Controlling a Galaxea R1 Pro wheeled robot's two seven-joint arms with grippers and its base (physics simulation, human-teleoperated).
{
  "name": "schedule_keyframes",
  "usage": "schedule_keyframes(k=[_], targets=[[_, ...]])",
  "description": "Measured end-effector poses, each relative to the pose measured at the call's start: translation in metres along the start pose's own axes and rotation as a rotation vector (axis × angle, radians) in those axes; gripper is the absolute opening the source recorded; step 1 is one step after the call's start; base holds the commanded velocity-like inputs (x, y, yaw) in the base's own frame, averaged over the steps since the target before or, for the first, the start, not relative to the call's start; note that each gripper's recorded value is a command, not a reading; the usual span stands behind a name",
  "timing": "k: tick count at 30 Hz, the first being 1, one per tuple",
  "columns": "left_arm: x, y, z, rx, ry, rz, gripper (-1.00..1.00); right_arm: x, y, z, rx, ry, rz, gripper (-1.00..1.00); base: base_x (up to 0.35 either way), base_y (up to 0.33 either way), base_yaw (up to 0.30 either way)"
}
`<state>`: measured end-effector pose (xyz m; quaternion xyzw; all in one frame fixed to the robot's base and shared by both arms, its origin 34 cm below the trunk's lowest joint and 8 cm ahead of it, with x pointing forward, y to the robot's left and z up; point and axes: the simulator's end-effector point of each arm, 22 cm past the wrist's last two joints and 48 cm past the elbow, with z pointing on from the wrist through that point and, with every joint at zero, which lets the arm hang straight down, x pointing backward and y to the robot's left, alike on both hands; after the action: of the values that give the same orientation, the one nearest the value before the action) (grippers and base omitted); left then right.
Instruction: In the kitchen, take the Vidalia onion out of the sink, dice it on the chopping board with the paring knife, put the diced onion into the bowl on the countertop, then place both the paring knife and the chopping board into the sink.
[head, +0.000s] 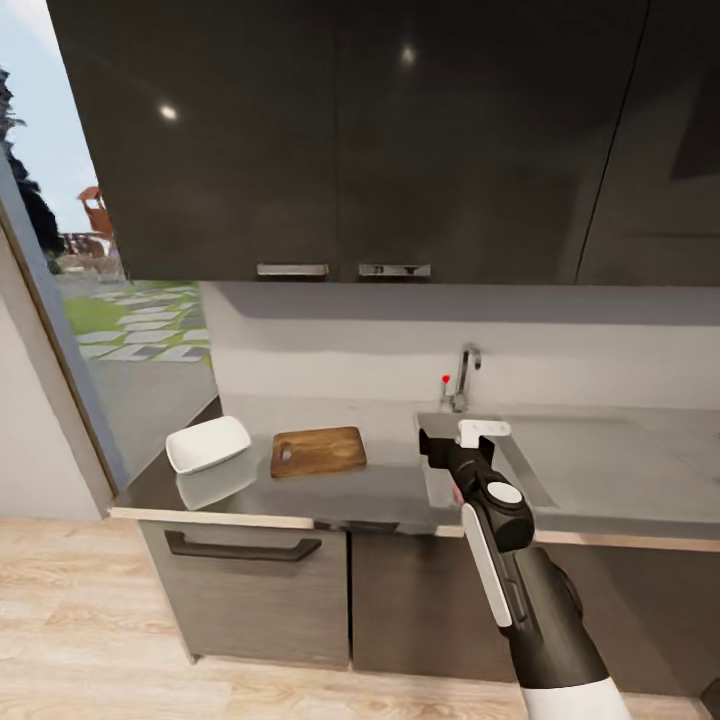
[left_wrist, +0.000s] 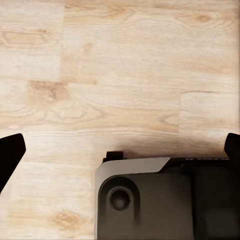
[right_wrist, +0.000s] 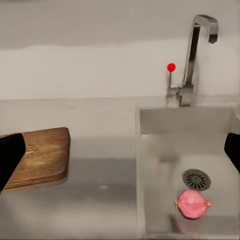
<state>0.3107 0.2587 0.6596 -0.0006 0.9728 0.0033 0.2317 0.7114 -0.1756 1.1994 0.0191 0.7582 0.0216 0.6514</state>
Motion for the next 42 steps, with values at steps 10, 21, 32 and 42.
schedule_keyframes(k=[10, 21, 32, 42], targets=[[0.000, 0.000, 0.000, -0.002, 0.000, 0.000, 1.00, 0.001, 0.001, 0.000, -0.002, 0.002, 0.001, 1.00, 0.226, -0.005, 0.237], [0.000, 0.000, 0.000, -0.002, 0.000, 0.000, 1.00, 0.001, 0.001, 0.001, -0.003, 0.002, 0.001, 1.00, 0.128, 0.000, 0.288], [0.000, 0.001, 0.000, -0.002, 0.001, 0.000, 1.00, 0.016, 0.002, 0.004, -0.002, 0.038, -0.010, 1.00, 0.009, 0.000, 0.086], [0.000, 0.002, 0.000, -0.004, 0.001, -0.002, 1.00, -0.015, 0.026, 0.082, 0.015, 0.179, -0.097, 1.00, 0.000, 0.000, 0.000]])
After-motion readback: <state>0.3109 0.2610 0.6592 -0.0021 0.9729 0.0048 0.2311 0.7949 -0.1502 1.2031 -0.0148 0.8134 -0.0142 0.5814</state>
